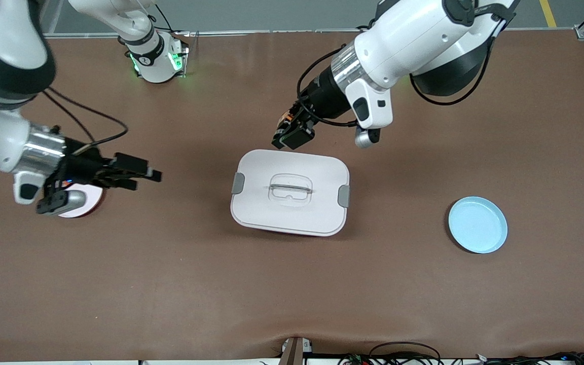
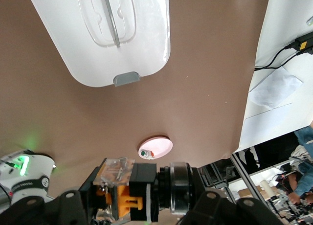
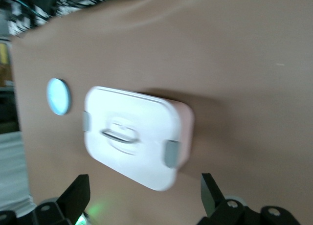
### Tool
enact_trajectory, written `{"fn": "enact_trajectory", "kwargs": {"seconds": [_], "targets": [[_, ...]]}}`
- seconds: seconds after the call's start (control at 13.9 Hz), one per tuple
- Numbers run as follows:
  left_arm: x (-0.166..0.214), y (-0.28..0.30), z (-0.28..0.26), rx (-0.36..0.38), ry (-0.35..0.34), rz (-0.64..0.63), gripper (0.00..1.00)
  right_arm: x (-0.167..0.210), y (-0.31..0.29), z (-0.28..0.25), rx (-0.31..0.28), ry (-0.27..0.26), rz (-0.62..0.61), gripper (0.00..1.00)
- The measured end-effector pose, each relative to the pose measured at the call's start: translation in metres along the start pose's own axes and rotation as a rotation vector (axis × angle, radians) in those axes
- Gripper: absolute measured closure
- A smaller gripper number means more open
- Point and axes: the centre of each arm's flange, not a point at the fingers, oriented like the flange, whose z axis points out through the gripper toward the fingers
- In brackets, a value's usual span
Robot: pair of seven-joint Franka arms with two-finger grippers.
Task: Transfer orange switch to right arm and place
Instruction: 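Lift the switch with the left gripper while the right gripper reaches over, then bring the switch to the right gripper and close the right gripper on it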
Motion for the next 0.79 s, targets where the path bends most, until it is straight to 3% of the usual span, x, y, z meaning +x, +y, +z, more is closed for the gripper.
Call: {"fn": "enact_trajectory", "kwargs": {"seconds": [0.36, 0.79], "targets": [[-0.014, -0.004, 0.021, -0.026, -0.039, -0.076, 0.28, -0.029, -0.037, 0.026, 0.151, -0.026, 0.034, 0.0], [-0.017, -0.004, 0.05, -0.053, -0.071, -0.093, 0.28, -0.069, -0.078, 0.012, 0.194, -0.045, 0.069, 0.0]]}}
